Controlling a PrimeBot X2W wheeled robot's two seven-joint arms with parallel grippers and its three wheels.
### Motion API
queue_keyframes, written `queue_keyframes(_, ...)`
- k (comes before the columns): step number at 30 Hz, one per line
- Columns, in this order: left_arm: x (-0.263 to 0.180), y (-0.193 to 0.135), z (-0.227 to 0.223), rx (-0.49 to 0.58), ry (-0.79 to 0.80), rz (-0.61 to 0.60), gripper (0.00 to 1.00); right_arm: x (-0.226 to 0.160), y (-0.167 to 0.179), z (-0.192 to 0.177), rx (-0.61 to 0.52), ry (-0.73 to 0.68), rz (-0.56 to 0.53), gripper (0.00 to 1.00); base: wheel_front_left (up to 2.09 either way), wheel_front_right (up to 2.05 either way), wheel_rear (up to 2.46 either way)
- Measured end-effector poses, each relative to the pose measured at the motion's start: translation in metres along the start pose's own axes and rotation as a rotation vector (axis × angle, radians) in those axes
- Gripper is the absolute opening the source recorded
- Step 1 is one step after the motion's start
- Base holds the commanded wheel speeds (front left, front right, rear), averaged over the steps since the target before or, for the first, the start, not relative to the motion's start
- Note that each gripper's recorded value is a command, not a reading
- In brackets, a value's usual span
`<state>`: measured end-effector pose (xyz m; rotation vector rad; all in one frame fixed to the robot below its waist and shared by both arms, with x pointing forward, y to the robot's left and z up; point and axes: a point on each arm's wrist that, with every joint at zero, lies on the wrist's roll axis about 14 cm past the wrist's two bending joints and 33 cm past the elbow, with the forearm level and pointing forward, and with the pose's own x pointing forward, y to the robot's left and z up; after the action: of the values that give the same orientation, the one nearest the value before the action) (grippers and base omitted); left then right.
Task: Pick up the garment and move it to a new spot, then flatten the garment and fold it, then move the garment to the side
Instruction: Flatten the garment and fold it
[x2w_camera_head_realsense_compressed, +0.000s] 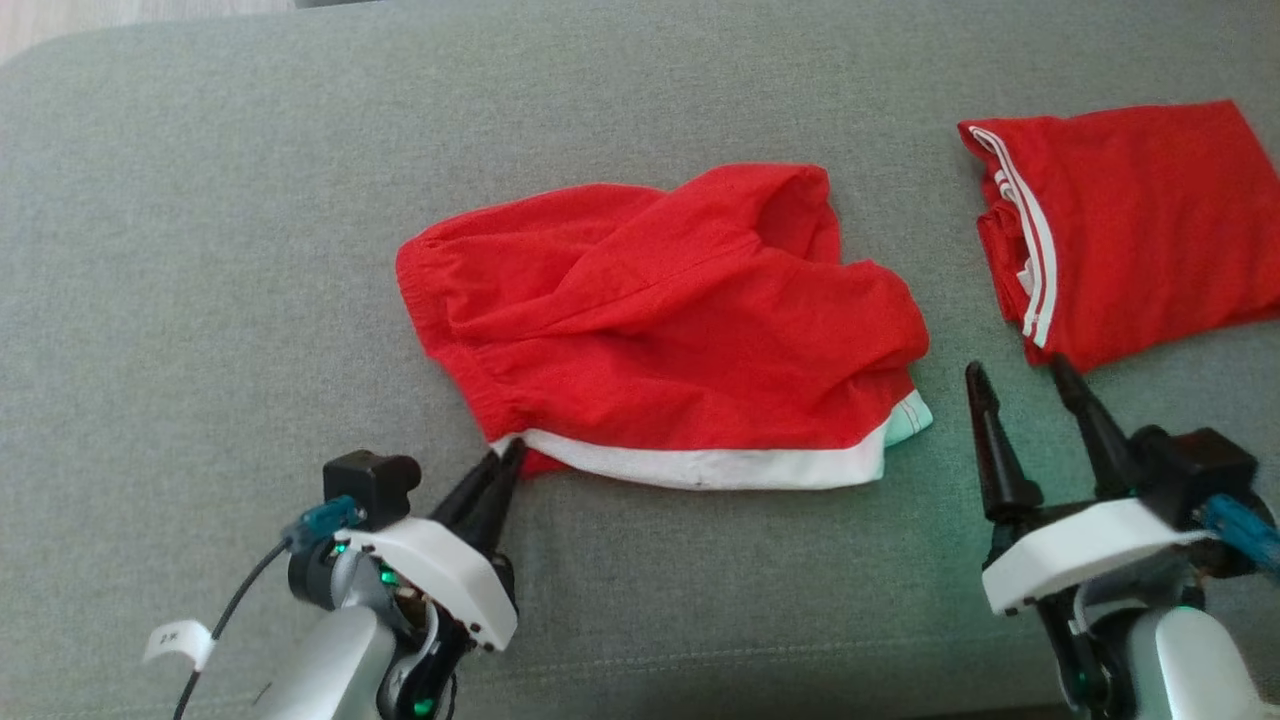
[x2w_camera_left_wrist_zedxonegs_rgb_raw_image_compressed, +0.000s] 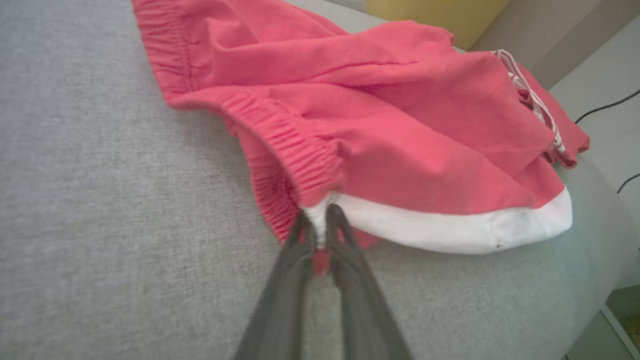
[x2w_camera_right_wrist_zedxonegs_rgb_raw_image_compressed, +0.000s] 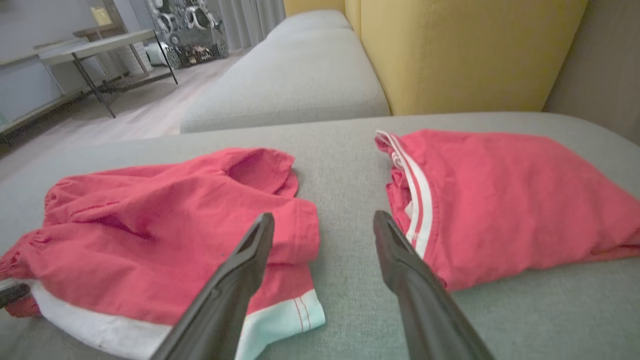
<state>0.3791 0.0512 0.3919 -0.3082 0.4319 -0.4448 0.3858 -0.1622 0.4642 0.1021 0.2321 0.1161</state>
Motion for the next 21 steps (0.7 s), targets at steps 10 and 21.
queue_keyframes(10, 0.001, 0.004, -0.003, 0.002, -0.004, 0.004, 0.0, 0.012, 0.004, -0.06, -0.054, 0.235, 0.064, 1.0, 0.0, 0.0, 0.0)
queue_keyframes(21, 0.005, 0.014, 0.001, -0.001, -0.029, 0.023, 0.0, 0.029, 0.012, -0.107, -0.052, 0.416, 0.12, 0.0, 0.0, 0.0, 0.0)
